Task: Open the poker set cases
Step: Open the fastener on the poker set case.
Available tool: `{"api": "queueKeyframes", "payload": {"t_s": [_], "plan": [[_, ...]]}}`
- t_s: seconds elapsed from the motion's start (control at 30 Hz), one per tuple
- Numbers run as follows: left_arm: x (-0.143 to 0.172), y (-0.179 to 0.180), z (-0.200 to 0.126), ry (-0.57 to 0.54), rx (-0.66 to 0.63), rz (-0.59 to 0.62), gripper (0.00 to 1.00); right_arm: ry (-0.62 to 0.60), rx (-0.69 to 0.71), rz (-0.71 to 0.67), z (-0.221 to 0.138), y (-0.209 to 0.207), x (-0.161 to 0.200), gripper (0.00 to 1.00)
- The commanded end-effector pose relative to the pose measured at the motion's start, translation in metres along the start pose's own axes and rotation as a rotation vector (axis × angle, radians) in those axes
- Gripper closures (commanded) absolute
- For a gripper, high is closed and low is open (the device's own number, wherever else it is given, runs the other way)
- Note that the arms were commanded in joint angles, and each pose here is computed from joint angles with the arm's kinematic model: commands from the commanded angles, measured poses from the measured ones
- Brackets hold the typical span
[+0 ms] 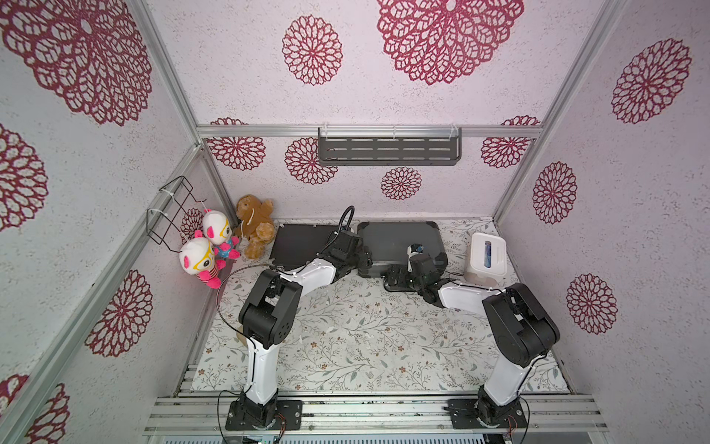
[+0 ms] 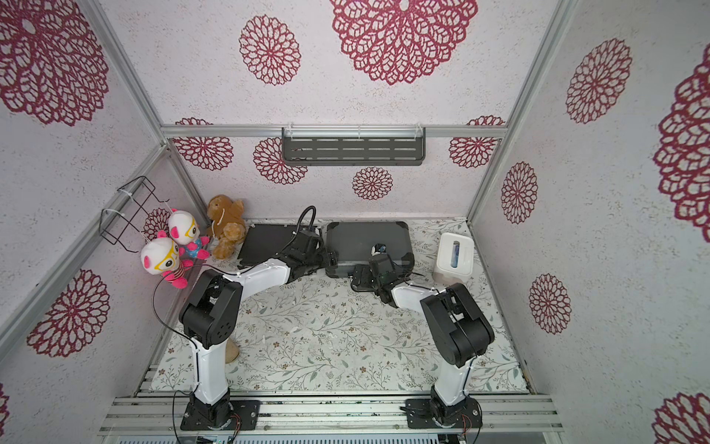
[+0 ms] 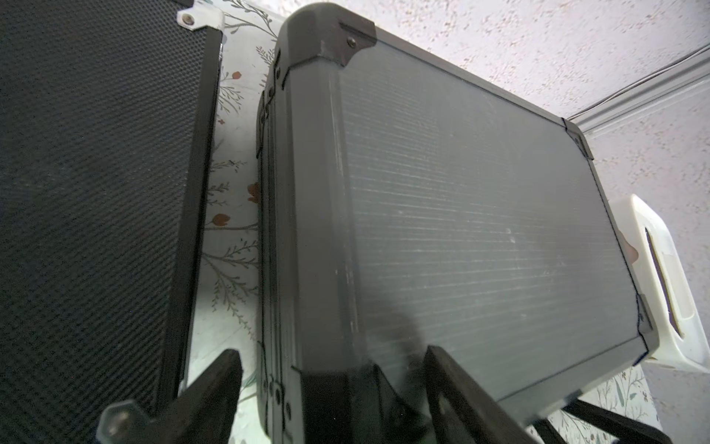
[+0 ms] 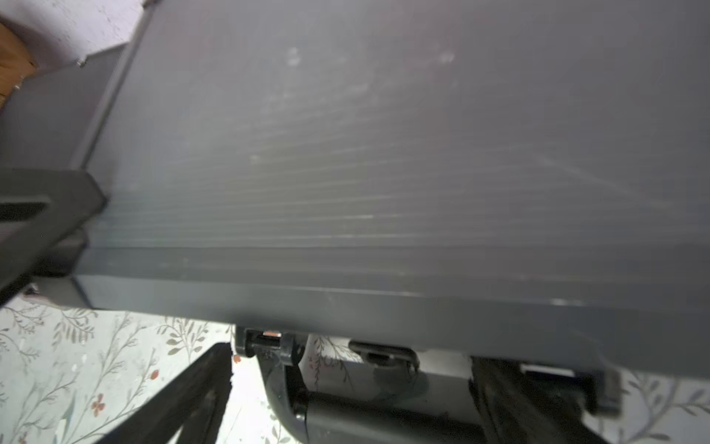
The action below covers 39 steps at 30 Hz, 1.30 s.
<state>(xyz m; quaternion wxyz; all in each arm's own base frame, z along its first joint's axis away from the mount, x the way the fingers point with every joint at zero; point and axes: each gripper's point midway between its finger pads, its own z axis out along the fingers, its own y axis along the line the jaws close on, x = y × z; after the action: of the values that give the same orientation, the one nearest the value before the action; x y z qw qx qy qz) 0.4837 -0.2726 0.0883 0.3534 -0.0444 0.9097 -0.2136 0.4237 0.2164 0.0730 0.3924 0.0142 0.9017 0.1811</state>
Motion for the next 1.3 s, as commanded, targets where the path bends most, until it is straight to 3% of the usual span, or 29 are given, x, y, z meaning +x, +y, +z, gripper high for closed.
{"api": "queueKeyframes", "payload": {"t_s": [0.0,0.37,0.67,0.87,1.03,1.27], "plan": [[0.095,0.058,0.01,0.303,-0.204,0.059,0.22,-0.065,-0.077,0.034,0.005,0.021,-0.024,0.01],[0.098,0.057,0.01,0.31,-0.198,0.052,0.22,-0.138,-0.145,-0.064,-0.007,0.066,-0.038,0.01],[0.098,0.057,0.01,0.312,-0.198,0.052,0.23,-0.133,-0.202,-0.181,-0.029,0.098,-0.019,0.01],[0.097,0.057,0.008,0.307,-0.202,0.054,0.23,-0.123,-0.162,-0.213,-0.044,0.086,0.0,0.01],[0.099,0.056,0.008,0.31,-0.202,0.056,0.23,-0.154,-0.05,-0.189,-0.054,0.057,0.001,0.01],[0.099,0.056,0.009,0.31,-0.202,0.057,0.23,-0.057,-0.008,-0.072,-0.031,0.037,-0.003,0.01]]}}
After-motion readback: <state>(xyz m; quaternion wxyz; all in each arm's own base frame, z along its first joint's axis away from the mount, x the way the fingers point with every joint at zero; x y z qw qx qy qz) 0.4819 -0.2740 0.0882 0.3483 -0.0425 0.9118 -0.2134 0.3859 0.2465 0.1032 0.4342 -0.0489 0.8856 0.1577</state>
